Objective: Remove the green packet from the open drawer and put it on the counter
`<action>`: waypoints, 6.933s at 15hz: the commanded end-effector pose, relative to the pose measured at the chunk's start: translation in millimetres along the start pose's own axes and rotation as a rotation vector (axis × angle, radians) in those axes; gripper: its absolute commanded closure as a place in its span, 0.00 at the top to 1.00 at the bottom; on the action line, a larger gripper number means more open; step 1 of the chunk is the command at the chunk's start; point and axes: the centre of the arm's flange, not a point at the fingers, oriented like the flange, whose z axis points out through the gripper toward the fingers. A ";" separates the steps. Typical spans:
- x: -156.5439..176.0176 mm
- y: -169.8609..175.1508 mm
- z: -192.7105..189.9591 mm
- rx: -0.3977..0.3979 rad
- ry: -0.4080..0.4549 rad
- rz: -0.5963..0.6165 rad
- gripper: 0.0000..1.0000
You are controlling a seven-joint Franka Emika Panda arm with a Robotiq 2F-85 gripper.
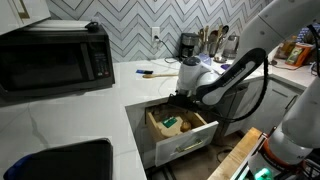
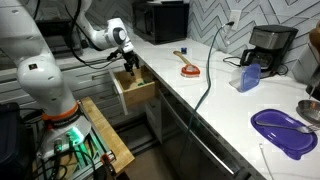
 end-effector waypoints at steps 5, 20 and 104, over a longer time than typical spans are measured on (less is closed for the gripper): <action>-21.0 -16.6 43.7 0.027 0.049 0.051 1.00; -26.7 -36.9 108.4 0.151 0.123 0.020 0.65; 183.1 -120.2 -57.6 0.088 0.201 0.586 0.71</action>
